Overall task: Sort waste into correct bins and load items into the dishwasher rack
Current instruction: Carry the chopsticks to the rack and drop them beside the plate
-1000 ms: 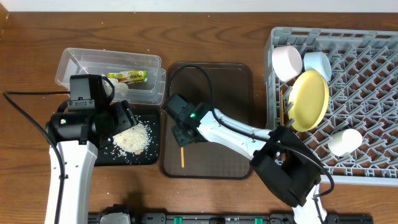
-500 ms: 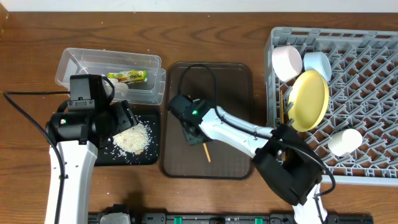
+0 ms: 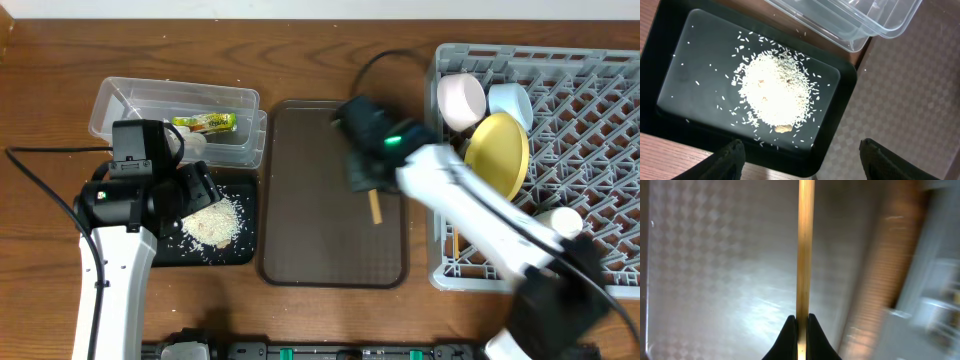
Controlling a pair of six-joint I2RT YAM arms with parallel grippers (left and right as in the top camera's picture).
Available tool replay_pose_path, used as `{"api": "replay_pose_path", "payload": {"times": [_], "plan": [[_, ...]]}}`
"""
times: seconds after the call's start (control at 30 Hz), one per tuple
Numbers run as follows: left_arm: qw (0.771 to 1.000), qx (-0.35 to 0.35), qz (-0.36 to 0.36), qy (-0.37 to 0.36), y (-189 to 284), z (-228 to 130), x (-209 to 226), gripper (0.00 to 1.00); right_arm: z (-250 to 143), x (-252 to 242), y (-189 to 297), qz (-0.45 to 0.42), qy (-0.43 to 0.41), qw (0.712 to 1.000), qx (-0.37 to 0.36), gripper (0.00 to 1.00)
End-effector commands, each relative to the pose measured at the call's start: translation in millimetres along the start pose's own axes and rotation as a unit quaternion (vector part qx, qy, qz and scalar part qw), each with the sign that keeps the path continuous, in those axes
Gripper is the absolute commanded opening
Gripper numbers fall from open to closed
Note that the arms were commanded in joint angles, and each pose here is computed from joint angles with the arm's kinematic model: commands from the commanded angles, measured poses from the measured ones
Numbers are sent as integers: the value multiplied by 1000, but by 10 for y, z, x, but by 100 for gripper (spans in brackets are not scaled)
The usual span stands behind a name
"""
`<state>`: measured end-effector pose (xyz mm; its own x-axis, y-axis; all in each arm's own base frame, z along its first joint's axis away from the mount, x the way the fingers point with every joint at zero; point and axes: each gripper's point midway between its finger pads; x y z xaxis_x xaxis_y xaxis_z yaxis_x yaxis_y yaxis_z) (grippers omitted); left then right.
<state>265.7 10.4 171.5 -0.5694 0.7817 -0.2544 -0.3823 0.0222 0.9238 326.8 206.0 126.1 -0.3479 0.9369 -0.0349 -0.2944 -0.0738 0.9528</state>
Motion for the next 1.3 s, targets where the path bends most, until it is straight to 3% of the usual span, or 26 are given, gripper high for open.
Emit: {"api": "replay_pose_path", "payload": {"times": [0.0,0.27,0.67,0.83,1.0,1.13,1.27], "plan": [[1000,-5,3,1,12,23,14,76,12,-437,329,-19,-3,1000,-20,1],[1000,-5,3,1,12,23,14,76,-464,-1200,450,-54,-73,994,60,1],[1000,-5,3,1,12,23,14,76,-880,-1343,-4,-61,-88,988,109,6],[1000,-4,3,1,12,22,15,76,-822,-1351,-27,-62,-89,989,96,41],[1000,-5,2,1,12,24,13,76,-768,-1348,22,-59,-91,990,85,43],[1000,0,-16,-12,12,10,-66,77,-539,-1334,235,-35,-105,994,23,44],[996,-11,-47,-74,10,3,-298,77,-197,-1421,629,-2,-127,987,-96,65]]}}
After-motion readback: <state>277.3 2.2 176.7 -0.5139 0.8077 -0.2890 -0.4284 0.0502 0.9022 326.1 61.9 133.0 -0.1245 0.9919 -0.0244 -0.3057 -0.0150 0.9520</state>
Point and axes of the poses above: each gripper's point midway between its finger pads, its own y axis back along the fingers, its own x axis along the line the jaws close on, z = x × y, and after that the axes turned 13 degrees about y, right-handed
